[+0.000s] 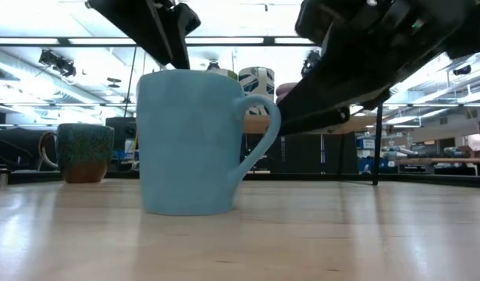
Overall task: Place coffee mugs
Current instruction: Put the light blue mug on the shelf
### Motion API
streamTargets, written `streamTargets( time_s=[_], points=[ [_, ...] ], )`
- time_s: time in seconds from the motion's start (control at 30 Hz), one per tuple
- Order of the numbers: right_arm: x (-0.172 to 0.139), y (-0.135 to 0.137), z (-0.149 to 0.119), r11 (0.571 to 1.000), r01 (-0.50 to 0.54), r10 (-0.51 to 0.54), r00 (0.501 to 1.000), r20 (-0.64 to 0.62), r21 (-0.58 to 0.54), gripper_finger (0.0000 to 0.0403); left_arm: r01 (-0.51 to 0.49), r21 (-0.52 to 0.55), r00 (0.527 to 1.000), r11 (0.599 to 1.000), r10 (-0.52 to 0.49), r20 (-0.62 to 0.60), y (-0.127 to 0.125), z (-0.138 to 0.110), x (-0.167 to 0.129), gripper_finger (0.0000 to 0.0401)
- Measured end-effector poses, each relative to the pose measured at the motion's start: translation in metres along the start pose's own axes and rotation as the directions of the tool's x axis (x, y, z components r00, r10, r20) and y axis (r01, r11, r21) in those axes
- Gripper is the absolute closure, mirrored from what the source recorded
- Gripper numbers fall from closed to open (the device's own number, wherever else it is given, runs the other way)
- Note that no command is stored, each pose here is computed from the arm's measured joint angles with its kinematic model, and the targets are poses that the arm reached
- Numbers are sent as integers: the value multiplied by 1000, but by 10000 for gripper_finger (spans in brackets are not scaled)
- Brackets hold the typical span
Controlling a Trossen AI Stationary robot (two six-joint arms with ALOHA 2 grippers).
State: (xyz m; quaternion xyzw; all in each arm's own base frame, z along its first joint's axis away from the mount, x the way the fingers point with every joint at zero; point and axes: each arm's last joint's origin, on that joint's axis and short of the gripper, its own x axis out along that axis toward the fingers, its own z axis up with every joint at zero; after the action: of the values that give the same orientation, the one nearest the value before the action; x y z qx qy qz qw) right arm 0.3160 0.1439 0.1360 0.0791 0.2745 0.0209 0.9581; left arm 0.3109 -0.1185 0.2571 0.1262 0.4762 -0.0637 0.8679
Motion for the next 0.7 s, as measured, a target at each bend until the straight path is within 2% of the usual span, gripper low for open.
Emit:
streamTargets(
  time_s=[0.2, 0.37, 0.57, 0.7],
  points=[
    [-3, 22, -4, 997, -78, 80, 995, 63, -26, 201, 102, -75, 995, 992, -103, -4, -3, 0, 0, 225],
    [-2, 33, -6, 984, -162, 169, 980, 101, -78, 201, 83, -77, 997, 994, -83, 3, -2, 1, 0, 225],
    [-7, 35, 0, 982, -162, 167, 985, 50, -101, 201, 85, -84, 996, 993, -85, 3, -4, 0, -1, 225],
    [-3, 38, 11, 976, -128, 125, 992, -30, -178, 201, 103, -81, 995, 991, -104, 0, -11, 0, -2, 225]
  ],
)
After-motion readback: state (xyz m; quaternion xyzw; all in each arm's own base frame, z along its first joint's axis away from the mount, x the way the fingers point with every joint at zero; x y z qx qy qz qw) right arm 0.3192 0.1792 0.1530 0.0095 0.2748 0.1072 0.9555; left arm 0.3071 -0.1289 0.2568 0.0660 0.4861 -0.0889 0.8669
